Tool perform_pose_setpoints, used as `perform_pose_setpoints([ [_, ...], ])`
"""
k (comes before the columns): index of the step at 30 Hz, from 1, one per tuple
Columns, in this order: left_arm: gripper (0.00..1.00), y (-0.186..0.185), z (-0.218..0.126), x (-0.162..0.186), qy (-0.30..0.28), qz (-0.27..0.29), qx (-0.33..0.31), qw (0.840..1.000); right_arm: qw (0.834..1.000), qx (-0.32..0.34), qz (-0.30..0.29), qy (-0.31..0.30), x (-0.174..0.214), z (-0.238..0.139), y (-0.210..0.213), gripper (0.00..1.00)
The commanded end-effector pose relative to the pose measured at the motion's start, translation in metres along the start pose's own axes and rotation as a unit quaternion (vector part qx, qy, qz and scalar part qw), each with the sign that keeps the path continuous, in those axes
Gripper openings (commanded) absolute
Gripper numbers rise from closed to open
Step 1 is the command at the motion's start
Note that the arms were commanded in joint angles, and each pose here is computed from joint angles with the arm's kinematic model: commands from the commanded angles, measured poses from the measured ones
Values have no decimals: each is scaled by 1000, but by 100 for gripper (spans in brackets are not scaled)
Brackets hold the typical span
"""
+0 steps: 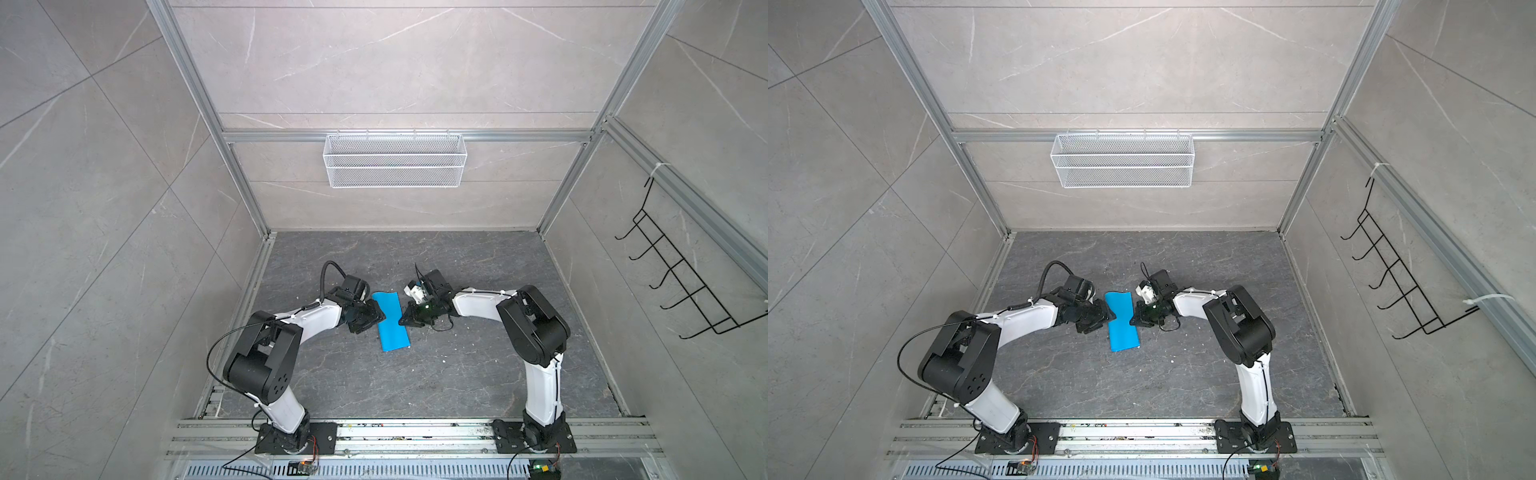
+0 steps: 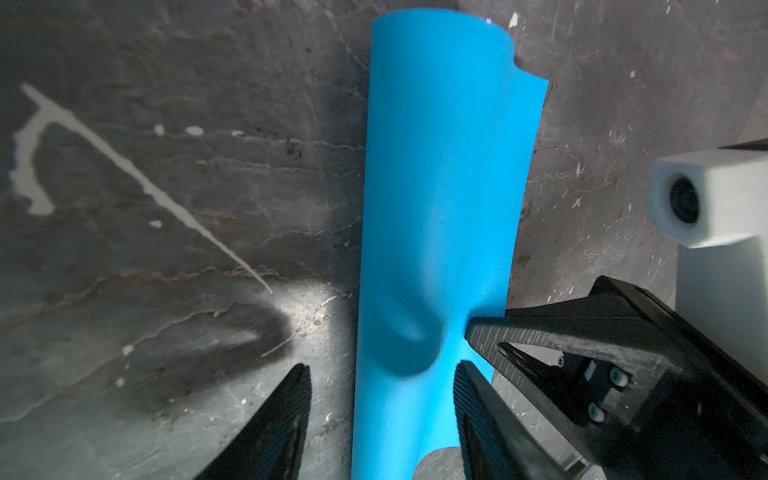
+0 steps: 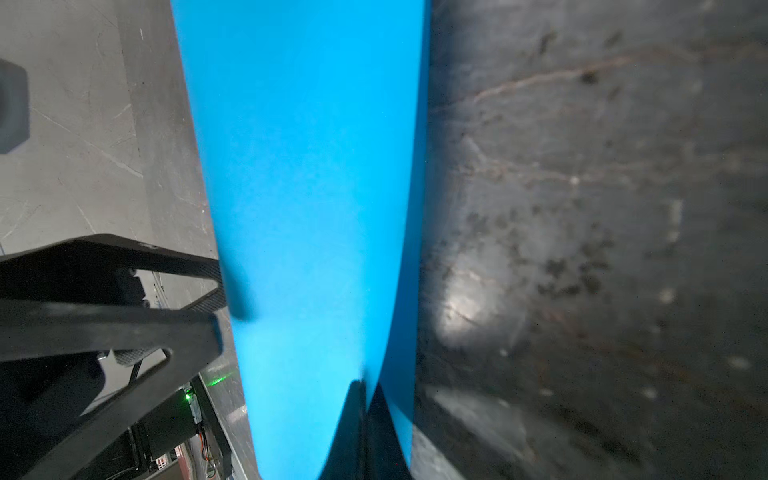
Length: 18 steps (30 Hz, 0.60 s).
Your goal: Fold a paper plane with a square sheet of paper (pick it up from the middle)
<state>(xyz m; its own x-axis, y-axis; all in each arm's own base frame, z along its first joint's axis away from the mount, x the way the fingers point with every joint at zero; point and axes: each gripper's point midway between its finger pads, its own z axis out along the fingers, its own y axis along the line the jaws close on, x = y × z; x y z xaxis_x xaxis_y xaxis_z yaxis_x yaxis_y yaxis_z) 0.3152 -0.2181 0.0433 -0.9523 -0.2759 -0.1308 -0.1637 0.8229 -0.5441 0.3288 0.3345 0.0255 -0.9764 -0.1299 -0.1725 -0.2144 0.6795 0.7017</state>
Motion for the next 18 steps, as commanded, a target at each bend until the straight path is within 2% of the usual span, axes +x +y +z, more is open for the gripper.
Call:
perform_pose_setpoints([
  [1,55,-13,0,-6,5,19,18,1000,1000,1,-3,18,4,6,-3,1],
  [18,42,-1,14,-5,15,9,-1,1000,999,3,3,33,6,13,-9,6],
])
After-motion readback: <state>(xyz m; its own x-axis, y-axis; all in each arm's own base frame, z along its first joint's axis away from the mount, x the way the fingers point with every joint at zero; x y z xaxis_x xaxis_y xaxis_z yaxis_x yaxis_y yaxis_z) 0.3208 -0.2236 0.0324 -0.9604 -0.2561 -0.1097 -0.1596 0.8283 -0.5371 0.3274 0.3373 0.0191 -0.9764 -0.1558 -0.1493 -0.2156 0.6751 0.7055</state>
